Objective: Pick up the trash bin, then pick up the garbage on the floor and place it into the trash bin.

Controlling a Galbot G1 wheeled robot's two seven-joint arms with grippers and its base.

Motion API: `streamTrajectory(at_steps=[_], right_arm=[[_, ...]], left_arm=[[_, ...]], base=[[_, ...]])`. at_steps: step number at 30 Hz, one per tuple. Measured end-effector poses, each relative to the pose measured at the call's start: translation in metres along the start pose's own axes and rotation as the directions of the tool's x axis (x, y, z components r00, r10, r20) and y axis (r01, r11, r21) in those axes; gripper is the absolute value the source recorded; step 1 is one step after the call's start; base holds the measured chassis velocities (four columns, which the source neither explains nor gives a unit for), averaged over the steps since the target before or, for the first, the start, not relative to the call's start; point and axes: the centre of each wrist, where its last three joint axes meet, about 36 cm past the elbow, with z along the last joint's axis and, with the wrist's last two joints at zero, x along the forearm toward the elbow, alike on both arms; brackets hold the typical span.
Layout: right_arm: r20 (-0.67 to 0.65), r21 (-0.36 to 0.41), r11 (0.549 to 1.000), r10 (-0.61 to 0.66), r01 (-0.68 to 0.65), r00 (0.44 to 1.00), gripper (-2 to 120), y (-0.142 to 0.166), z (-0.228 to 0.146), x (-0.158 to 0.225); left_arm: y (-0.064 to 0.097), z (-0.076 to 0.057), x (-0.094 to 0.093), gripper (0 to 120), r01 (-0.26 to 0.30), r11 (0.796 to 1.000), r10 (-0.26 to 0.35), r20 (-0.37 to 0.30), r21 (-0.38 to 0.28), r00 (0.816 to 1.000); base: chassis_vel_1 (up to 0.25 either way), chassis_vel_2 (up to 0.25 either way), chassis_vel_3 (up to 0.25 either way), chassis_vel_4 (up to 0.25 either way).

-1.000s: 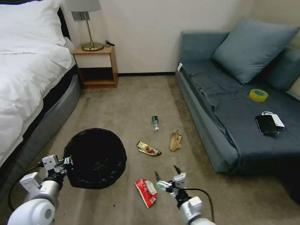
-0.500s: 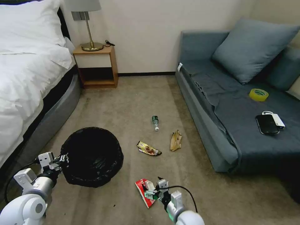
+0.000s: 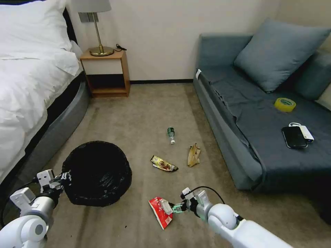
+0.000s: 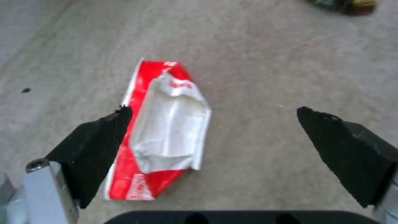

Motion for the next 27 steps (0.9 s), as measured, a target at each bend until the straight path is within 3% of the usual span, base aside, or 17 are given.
streamTrajectory(at_steps=[12, 27], right_arm=[[-0.058, 0.039, 0.995, -0.093, 0.095, 0.994, 100, 0.016, -0.016, -0.025], [-0.119, 0.089, 0.991, -0.089, 0.1, 0.989, 100, 0.029, -0.009, -0.053]], left_arm=[[0.018, -0.003, -0.006, 4, 0.015, 1.0, -0.015, 0.003, 0.018, 1.0], [0.03, -0.003, -0.009, 4, 0.014, 0.999, -0.015, 0.008, 0.03, 1.0]], base=[[0.0, 0.0, 0.0, 0.0], [0.0, 0.0, 0.0, 0.0]])
